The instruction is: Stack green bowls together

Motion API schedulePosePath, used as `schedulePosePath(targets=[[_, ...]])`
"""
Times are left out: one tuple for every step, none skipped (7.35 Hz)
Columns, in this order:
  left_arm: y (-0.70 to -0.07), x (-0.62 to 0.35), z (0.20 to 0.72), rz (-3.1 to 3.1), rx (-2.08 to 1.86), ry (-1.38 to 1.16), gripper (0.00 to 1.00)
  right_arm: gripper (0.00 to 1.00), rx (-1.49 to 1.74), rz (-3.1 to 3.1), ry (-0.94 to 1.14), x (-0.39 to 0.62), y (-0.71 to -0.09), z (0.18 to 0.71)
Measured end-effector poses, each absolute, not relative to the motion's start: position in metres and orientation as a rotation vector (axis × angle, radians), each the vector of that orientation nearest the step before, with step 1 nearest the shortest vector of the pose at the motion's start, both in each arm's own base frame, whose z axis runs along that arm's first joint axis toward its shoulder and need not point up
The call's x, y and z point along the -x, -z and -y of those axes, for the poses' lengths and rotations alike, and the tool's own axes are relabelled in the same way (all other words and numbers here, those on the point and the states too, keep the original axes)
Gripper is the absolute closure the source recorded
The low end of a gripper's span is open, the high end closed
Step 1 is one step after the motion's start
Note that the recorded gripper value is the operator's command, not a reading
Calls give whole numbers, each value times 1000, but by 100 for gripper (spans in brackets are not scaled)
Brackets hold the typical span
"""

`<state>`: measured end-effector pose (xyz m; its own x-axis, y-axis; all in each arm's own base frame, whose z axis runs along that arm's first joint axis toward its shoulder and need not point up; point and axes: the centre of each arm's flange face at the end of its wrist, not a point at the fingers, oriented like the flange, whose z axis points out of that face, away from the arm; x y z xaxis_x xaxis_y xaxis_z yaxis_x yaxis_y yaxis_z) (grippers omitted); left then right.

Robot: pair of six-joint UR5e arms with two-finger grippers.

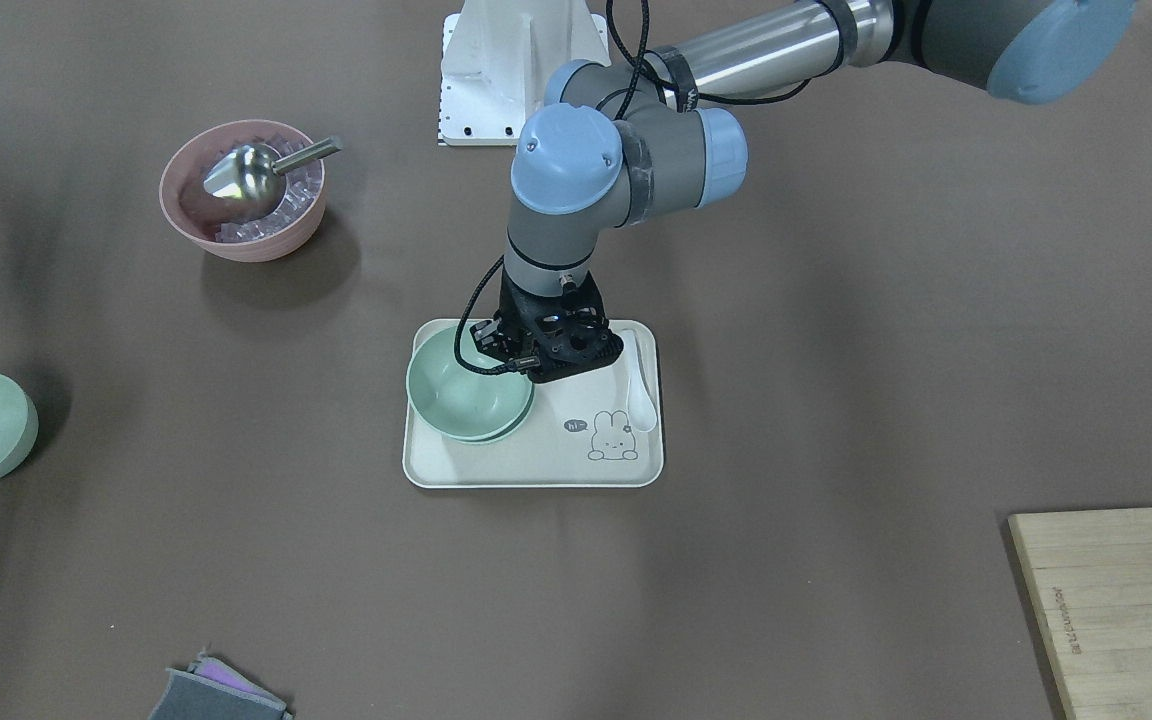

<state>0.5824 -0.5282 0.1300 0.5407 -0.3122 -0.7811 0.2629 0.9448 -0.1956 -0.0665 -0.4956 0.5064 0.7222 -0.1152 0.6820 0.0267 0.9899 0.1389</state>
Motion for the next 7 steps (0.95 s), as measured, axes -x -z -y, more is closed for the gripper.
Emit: schedulePosePath(targets=[[-134, -585, 530, -940, 56, 342, 100, 0, -122, 760, 79, 66, -506, 496], [-137, -587, 531, -943, 55, 341, 100, 0, -122, 760, 79, 66, -506, 496], [-139, -589, 531, -945, 55, 339, 100, 0, -122, 760, 79, 66, -506, 496], [-141, -591, 530, -944, 56, 338, 100, 0, -122, 760, 79, 66, -506, 496], [-143, -593, 530, -941, 57, 336, 100, 0, -122, 760, 79, 66, -506, 496], [-146, -595, 529, -938, 59, 335, 100, 0, -122, 760, 79, 66, -506, 496], [-149, -596, 528, -934, 61, 334, 100, 0, -122, 760, 78, 66, -506, 496]])
